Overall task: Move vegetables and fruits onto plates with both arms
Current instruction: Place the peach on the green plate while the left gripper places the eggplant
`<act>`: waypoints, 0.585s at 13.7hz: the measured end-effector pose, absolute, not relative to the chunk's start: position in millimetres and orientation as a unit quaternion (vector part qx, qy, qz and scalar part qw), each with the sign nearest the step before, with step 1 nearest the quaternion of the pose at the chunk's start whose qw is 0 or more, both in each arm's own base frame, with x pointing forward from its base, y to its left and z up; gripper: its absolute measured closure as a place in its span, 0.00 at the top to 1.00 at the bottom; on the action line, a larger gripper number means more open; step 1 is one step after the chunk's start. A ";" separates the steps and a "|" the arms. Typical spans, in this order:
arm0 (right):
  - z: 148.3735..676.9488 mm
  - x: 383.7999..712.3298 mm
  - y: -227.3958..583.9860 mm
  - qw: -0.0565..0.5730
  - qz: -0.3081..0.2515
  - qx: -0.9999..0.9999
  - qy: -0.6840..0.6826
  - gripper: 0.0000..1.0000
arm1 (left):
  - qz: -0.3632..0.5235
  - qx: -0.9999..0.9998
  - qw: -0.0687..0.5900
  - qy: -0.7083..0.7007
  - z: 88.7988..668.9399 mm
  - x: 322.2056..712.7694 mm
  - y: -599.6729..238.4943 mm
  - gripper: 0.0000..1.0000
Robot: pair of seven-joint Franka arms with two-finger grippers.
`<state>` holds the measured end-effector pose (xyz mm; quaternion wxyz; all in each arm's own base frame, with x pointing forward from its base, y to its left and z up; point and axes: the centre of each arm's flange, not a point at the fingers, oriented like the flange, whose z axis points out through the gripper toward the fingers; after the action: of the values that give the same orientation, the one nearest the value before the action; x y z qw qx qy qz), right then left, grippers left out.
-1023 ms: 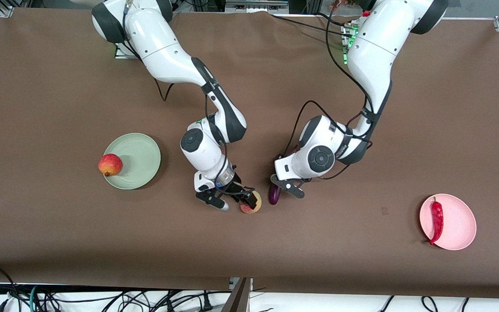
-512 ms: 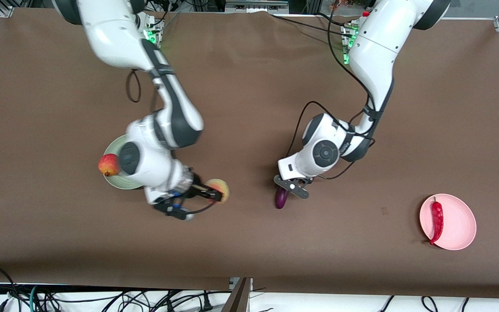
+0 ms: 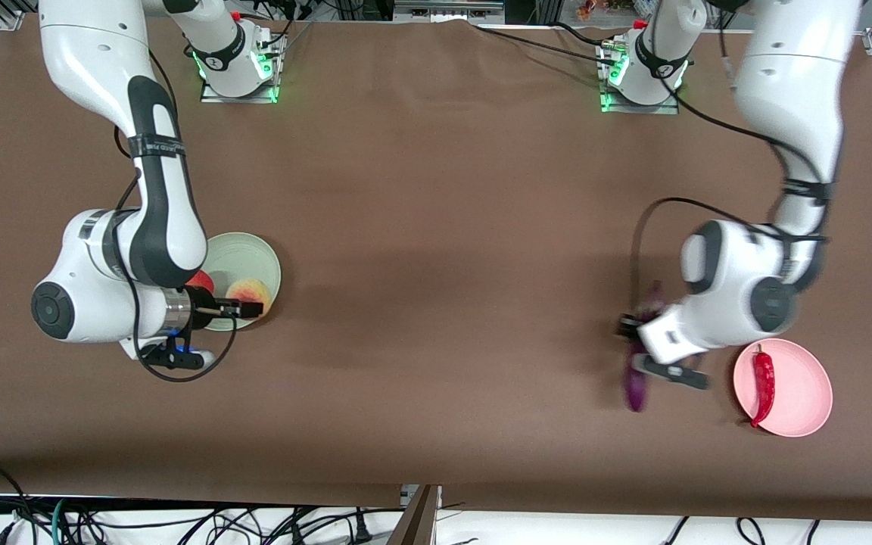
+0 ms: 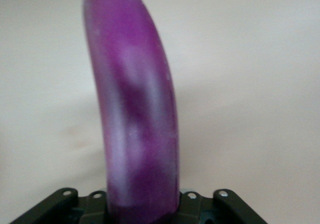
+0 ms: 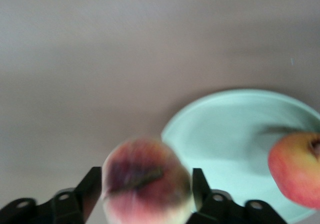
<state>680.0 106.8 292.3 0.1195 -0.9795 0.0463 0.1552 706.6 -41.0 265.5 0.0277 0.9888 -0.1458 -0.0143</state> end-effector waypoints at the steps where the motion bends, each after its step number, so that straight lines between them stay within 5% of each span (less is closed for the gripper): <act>1: 289.8 673.8 103.0 0.121 0.169 -0.977 0.049 0.97 | -0.014 0.989 -0.004 -0.149 268.4 709.4 -12.9 0.08; 8: 335.0 667.7 99.5 0.111 0.155 -0.981 0.036 1.00 | 0.035 0.982 -0.087 -0.165 268.9 711.1 156.1 0.08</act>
<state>667.7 99.5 335.0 0.1109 -0.9810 0.0355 0.1551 711.1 156.1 268.9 -0.0871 0.9819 -0.1648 0.0347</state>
